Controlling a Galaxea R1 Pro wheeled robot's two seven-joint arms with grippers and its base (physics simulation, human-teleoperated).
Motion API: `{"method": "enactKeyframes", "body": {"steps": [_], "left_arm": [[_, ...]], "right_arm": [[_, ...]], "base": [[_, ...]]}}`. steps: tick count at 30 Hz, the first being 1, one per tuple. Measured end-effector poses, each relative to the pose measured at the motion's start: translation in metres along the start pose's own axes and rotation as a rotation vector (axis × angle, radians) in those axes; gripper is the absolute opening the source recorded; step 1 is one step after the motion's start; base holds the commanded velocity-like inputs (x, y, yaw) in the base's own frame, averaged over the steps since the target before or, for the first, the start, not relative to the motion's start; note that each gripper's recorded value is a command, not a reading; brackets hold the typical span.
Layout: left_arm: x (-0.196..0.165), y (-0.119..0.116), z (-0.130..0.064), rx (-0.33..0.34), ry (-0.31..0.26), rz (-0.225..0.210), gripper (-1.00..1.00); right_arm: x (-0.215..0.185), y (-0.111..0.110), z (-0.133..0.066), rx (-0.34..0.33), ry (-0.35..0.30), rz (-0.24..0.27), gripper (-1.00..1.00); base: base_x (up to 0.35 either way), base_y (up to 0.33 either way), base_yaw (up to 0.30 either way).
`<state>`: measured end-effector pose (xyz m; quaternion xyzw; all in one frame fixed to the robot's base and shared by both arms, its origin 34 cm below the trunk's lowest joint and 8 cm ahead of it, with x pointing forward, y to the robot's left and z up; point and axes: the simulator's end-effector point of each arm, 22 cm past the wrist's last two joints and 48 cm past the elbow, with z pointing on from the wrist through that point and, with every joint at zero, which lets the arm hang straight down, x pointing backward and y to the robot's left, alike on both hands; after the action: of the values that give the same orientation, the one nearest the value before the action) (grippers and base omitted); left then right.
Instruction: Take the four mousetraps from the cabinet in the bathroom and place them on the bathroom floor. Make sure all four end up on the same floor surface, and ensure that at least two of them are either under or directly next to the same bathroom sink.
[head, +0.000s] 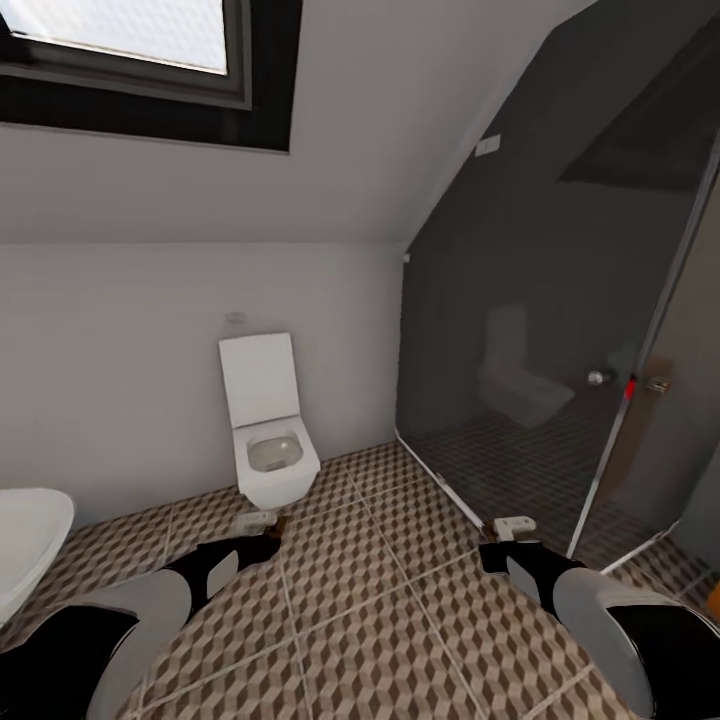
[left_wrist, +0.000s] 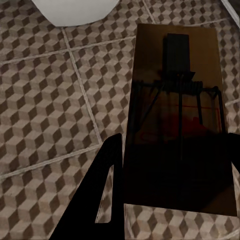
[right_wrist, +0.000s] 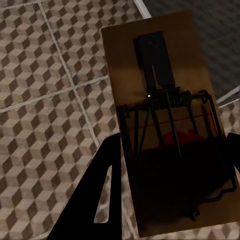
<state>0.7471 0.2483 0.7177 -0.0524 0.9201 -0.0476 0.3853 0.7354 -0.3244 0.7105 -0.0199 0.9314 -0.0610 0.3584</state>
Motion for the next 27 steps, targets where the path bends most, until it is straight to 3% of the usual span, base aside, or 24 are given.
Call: {"method": "enactKeyframes", "body": {"steps": [27], "left_arm": [[0.0000, 0.0027, -0.0001, -0.003, 0.001, 0.000, -1.00]], "right_arm": [[0.0001, 0.0008, 0.0000, -0.001, 0.000, -0.001, -1.00]], "base": [[0.000, 0.000, 0.300]]}}
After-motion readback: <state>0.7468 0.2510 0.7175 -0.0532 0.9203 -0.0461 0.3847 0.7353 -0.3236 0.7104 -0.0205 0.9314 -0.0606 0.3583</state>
